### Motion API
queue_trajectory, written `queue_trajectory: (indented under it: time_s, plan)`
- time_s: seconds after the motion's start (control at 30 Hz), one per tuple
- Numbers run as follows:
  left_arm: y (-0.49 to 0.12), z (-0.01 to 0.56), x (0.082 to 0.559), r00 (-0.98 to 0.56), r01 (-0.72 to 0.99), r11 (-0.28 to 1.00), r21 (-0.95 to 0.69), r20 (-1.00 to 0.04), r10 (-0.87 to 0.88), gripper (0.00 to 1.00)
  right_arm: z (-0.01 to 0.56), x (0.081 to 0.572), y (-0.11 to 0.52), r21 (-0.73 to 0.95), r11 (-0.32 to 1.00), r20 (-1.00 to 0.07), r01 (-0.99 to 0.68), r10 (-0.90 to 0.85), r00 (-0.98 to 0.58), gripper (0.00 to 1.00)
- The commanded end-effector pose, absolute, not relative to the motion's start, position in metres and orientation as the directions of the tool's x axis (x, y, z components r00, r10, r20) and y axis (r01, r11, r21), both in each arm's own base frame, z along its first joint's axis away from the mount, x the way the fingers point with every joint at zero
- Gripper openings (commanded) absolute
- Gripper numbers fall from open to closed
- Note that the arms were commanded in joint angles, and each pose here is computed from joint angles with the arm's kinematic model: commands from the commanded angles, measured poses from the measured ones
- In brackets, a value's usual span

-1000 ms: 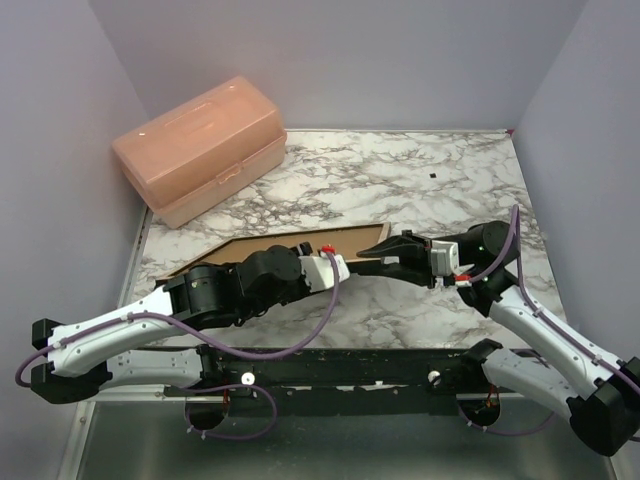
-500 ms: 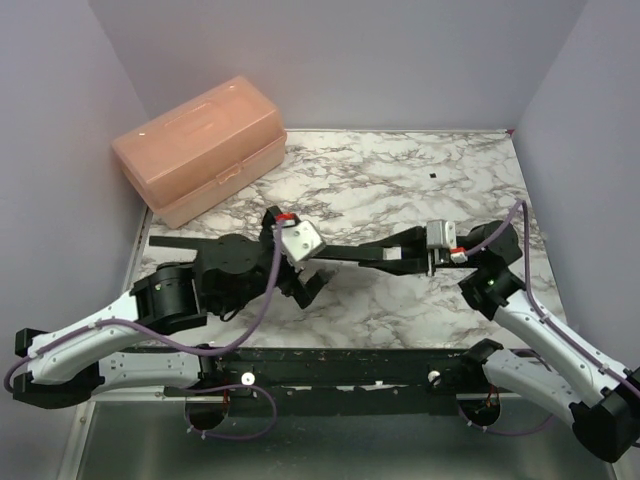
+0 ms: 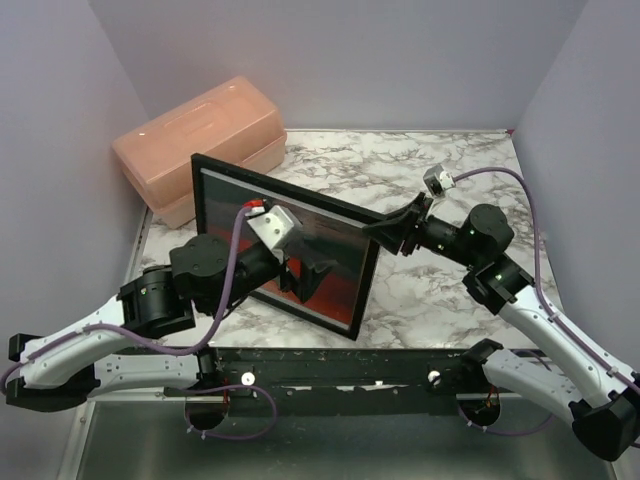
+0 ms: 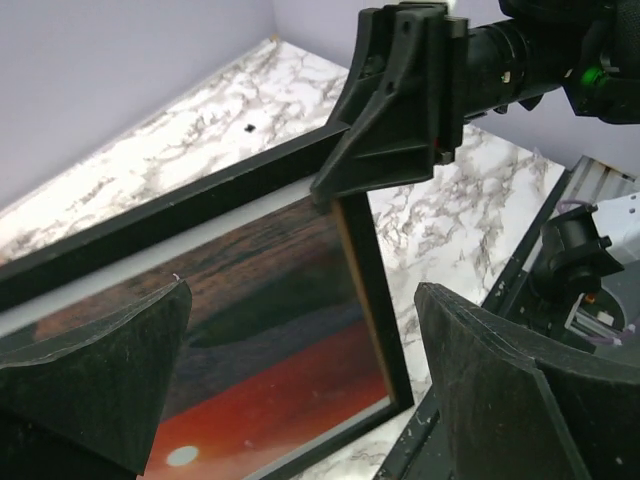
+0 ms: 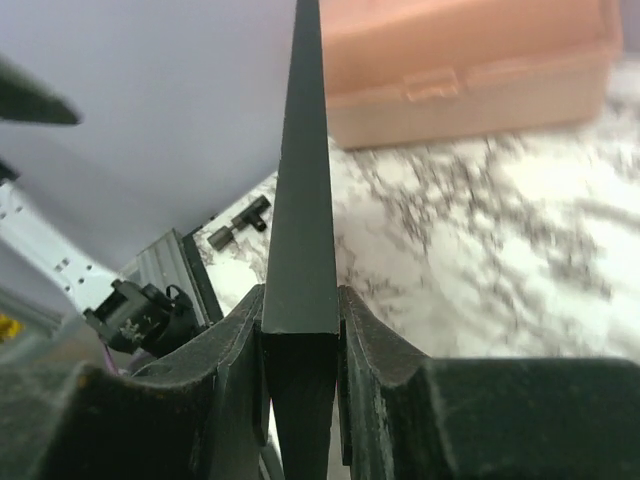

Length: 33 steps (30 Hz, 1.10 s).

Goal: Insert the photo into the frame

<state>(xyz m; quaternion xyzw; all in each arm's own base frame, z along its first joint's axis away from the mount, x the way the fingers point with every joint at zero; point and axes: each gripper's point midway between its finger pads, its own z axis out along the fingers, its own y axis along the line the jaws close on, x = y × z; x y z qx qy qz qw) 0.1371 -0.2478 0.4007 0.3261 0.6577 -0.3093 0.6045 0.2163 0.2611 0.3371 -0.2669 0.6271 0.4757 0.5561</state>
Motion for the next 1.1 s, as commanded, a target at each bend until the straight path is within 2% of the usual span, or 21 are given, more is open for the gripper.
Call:
queue_trajectory:
  time_s: [0.0, 0.2, 0.4, 0.6, 0.73, 0.93, 1.07]
  plan:
    - [-0.263, 0.376, 0.14, -0.16, 0.783, 0.615, -0.094, -0.986, 0.053, 0.99, 0.293, 0.246, 0.232, 0.488, 0.626, -0.87, -0.608, 0.293, -0.396, 0.0]
    - [-0.281, 0.346, 0.14, -0.303, 0.775, 0.588, -0.232, -0.953, 0.023, 0.98, 0.253, 0.259, 0.177, 0.552, 0.767, -0.819, -0.328, 0.424, -0.385, 0.01]
    - [-0.317, 0.311, 0.135, -0.505, 0.747, 0.523, -0.412, -0.862, 0.042, 0.99, 0.205, 0.264, 0.162, 0.549, 0.813, -0.78, -0.195, 0.415, -0.469, 0.01]
    - [-0.336, 0.272, 0.144, -0.672, 0.647, 0.527, -0.551, -0.739, 0.051, 0.99, 0.153, 0.273, 0.152, 0.622, 0.777, -0.637, -0.099, 0.429, -0.641, 0.01]
    - [-0.332, 0.247, 0.155, -0.756, 0.553, 0.552, -0.624, -0.655, 0.017, 0.98, 0.133, 0.279, 0.13, 0.664, 0.747, -0.572, -0.024, 0.487, -0.66, 0.01]
    - [-0.308, 0.201, 0.176, -0.854, 0.377, 0.603, -0.703, -0.517, -0.068, 0.99, 0.083, 0.277, 0.1, 0.727, 0.672, -0.401, 0.142, 0.583, -0.707, 0.0]
    - [-0.279, 0.167, 0.187, -0.881, 0.258, 0.69, -0.676, -0.458, -0.119, 0.99, 0.063, 0.272, 0.086, 0.678, 0.703, -0.406, 0.212, 0.599, -0.69, 0.0]
